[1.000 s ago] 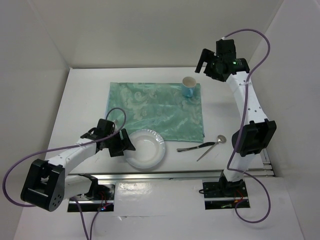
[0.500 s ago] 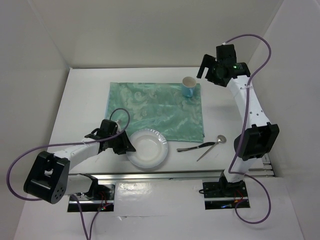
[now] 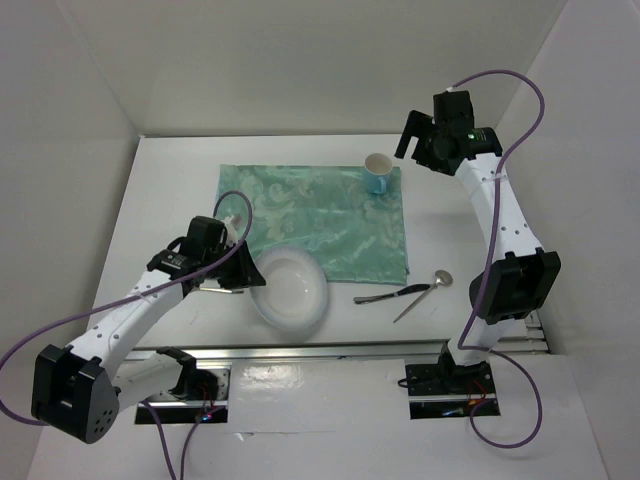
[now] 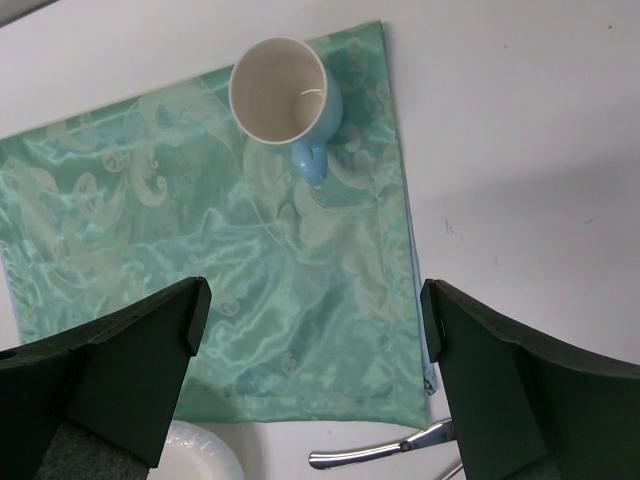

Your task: Set the dinner table for one person

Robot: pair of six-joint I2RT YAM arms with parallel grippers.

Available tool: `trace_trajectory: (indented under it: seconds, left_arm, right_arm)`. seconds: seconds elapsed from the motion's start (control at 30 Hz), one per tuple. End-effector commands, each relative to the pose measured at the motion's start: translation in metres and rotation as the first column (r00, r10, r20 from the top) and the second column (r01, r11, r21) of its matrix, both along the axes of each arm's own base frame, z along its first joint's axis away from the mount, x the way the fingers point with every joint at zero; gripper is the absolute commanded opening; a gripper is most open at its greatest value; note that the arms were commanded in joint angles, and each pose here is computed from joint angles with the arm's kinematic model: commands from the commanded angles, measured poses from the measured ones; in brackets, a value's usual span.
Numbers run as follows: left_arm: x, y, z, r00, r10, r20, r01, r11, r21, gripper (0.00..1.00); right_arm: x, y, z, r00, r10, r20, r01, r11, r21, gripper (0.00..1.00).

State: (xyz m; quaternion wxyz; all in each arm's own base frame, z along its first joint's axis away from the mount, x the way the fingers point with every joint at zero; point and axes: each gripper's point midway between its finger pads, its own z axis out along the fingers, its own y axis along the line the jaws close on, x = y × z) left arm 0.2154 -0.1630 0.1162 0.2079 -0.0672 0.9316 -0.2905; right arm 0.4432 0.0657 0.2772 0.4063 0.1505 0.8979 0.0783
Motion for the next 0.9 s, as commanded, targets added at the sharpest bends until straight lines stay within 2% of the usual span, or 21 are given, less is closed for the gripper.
trace_trajectory:
  seconds: [0.0,0.23,0.4,0.43,0.47,0.67,0.7,0.87]
  left_arm:
    - [0.009,-0.020,0.048,0.989,-0.098,0.114,0.108,0.990,-0.091,0.00]
    - [0.025,-0.029,0.104,0.962,-0.125,0.242,0.158,0.980,-0.122,0.00]
    - [0.067,-0.028,0.118,0.973,-0.068,0.219,0.100,0.985,-0.138,0.00]
    - [0.085,-0.028,0.131,0.963,-0.053,0.264,0.094,0.985,-0.146,0.00]
    - [0.099,-0.033,0.119,0.972,-0.048,0.229,0.083,0.986,-0.147,0.00]
    - [0.171,-0.044,0.113,0.977,-0.011,0.213,0.063,0.969,-0.237,0.00]
    - [0.187,-0.044,0.101,0.981,0.004,0.192,0.046,0.966,-0.254,0.00]
    - [0.219,-0.055,0.081,0.984,0.018,0.179,0.036,0.955,-0.294,0.00]
  right_arm:
    - [-0.007,-0.004,0.021,0.998,-0.005,0.065,0.004,1.000,0.002,1.00]
    - [-0.013,-0.020,0.020,0.997,-0.034,0.062,0.035,0.999,-0.011,1.00]
    - [-0.018,-0.018,0.017,0.998,-0.026,0.058,0.027,1.000,-0.005,1.00]
    - [-0.022,-0.017,0.016,0.998,-0.020,0.056,0.020,1.000,0.000,1.00]
    - [-0.024,-0.020,0.017,0.998,-0.022,0.057,0.021,1.000,0.006,1.00]
    - [-0.044,-0.020,-0.001,1.000,-0.013,0.009,0.013,1.000,0.007,1.00]
    - [-0.047,-0.020,0.001,1.000,-0.013,0.015,0.013,1.000,0.008,1.00]
    - [-0.055,-0.025,-0.006,1.000,-0.017,-0.008,0.017,1.000,-0.002,1.00]
